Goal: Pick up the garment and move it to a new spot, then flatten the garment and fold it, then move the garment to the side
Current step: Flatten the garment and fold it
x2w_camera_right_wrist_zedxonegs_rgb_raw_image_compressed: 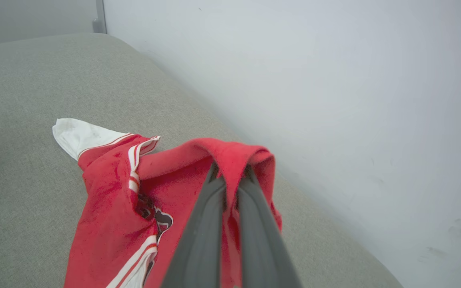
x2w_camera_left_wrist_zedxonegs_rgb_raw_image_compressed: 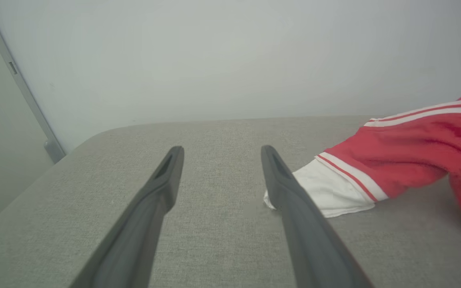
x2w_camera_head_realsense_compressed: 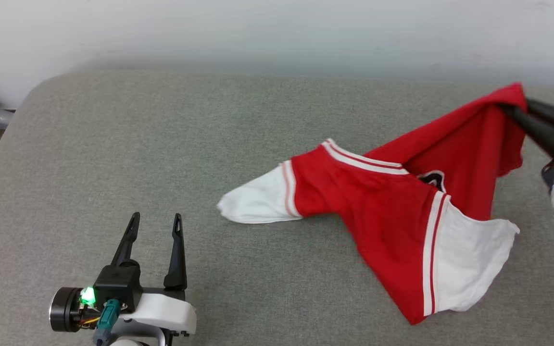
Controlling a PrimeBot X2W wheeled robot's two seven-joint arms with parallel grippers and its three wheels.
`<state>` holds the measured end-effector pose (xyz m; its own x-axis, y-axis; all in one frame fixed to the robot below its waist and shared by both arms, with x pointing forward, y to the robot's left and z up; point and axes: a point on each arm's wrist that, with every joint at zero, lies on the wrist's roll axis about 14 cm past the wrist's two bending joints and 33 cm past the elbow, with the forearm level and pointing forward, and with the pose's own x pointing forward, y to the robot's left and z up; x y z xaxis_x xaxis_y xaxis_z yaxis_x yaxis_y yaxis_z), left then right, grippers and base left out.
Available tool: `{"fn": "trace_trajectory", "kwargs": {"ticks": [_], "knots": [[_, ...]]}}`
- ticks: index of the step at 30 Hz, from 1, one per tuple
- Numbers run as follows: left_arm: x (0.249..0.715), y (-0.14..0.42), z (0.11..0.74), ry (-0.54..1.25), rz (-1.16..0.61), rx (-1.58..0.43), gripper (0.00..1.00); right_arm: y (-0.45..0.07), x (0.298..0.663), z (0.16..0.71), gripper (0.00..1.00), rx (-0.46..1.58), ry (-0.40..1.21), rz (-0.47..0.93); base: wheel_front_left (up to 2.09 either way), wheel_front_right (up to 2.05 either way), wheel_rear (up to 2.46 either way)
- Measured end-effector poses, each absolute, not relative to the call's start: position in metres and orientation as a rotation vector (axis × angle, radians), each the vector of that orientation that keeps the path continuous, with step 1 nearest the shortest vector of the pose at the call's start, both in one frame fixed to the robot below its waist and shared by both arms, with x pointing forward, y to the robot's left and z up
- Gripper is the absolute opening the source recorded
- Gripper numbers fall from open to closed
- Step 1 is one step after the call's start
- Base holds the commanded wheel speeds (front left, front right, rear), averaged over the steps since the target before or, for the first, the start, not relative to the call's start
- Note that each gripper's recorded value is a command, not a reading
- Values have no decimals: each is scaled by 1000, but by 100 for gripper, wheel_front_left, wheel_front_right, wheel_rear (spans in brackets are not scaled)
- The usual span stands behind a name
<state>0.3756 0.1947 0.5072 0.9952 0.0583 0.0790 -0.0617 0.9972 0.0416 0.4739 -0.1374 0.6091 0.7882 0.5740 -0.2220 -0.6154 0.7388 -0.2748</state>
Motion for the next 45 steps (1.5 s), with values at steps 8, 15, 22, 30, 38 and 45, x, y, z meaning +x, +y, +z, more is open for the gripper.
{"fn": "trace_trajectory", "kwargs": {"ticks": [8, 15, 22, 30, 38, 45], "knots": [[378, 190, 507, -79, 43, 37, 100, -132, 488, 629, 0, -361, 88, 614, 0, 0, 0], [386, 194, 496, -50, 61, 32, 100, -118, 536, 622, 0, -393, 115, 591, 0, 0, 0], [407, 194, 483, -21, 64, 25, 100, -90, 596, 570, 0, -389, 217, 585, 0, 0, 0], [424, 196, 465, 20, 70, 21, 100, -70, 604, 425, 0, -382, 558, 619, 0, 0, 0], [423, 206, 454, 52, 102, 32, 100, -65, 592, 369, 11, -360, 744, 624, 0, 0, 0], [421, 203, 464, 27, 95, 33, 100, -64, 600, 416, 100, -279, 542, 637, 0, 0, 0]]}}
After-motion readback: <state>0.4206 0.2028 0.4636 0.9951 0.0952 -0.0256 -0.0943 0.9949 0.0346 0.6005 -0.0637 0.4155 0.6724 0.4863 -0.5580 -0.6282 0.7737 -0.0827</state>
